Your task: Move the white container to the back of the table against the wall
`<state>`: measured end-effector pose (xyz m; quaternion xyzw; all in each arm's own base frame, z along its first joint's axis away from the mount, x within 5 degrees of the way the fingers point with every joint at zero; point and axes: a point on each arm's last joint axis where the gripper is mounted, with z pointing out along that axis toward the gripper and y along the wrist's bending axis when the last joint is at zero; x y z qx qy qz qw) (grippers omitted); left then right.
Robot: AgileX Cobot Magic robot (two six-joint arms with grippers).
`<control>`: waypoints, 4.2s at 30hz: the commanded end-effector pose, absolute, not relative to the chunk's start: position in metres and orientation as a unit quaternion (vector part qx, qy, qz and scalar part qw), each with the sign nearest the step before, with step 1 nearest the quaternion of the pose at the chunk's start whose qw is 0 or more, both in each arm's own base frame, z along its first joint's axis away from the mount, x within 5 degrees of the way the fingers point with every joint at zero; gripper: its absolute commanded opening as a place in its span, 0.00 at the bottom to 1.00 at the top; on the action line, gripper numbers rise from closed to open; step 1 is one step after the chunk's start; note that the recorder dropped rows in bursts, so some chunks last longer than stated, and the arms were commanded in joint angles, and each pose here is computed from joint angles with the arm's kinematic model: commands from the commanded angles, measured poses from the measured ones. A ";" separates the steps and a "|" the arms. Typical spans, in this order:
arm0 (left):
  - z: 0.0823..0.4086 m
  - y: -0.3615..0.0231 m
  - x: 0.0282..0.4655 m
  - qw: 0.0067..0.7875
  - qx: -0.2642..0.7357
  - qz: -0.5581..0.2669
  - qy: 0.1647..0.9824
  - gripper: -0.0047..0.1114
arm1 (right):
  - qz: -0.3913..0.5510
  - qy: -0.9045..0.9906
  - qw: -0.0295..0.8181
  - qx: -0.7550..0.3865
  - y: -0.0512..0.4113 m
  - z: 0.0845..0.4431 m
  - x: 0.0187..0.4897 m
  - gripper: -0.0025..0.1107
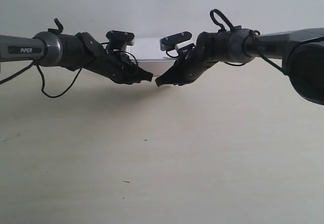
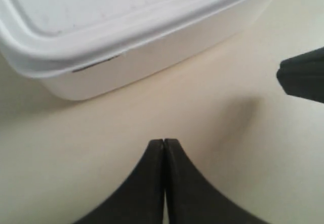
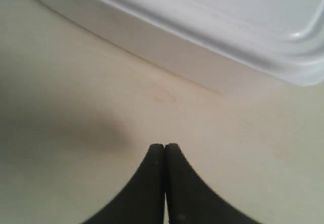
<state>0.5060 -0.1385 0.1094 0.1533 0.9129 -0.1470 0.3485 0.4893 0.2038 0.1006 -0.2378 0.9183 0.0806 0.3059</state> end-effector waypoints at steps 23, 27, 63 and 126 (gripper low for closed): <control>0.307 -0.076 0.219 0.566 0.100 -0.127 0.809 0.04 | 0.138 0.839 0.482 -0.212 0.121 0.351 0.251 0.02; 0.318 -0.069 0.148 0.625 0.126 -0.174 0.750 0.04 | 0.180 0.792 0.560 -0.165 0.090 0.358 0.180 0.02; 0.276 -0.031 0.073 0.723 0.071 -0.228 0.649 0.04 | 0.246 0.640 0.722 -0.094 0.024 0.304 0.044 0.02; 0.200 -0.007 0.059 0.681 0.111 0.022 0.723 0.04 | -0.028 0.691 0.711 -0.127 0.008 0.206 0.056 0.02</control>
